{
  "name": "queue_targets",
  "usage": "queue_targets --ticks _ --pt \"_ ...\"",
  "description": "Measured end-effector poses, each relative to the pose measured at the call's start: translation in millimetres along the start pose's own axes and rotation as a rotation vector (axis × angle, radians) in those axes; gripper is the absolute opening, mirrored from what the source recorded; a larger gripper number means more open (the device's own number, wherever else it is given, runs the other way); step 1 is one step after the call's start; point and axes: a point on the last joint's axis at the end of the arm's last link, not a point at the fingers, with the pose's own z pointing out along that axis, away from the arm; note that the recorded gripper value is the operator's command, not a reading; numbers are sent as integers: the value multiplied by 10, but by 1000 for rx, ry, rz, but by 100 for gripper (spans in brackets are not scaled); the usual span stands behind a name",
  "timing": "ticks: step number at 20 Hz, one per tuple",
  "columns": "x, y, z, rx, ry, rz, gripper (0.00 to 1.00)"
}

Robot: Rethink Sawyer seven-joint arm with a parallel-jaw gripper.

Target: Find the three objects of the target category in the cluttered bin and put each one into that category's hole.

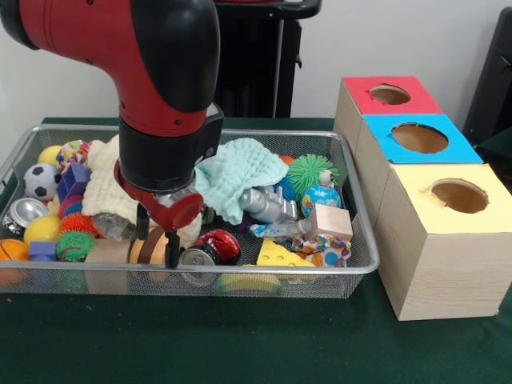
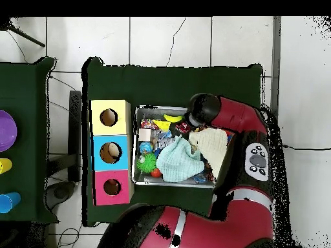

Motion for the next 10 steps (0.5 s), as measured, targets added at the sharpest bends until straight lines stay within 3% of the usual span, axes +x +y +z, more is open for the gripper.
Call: queue_targets --ticks 10 --pt "2 10 1 -13 10 4 100"
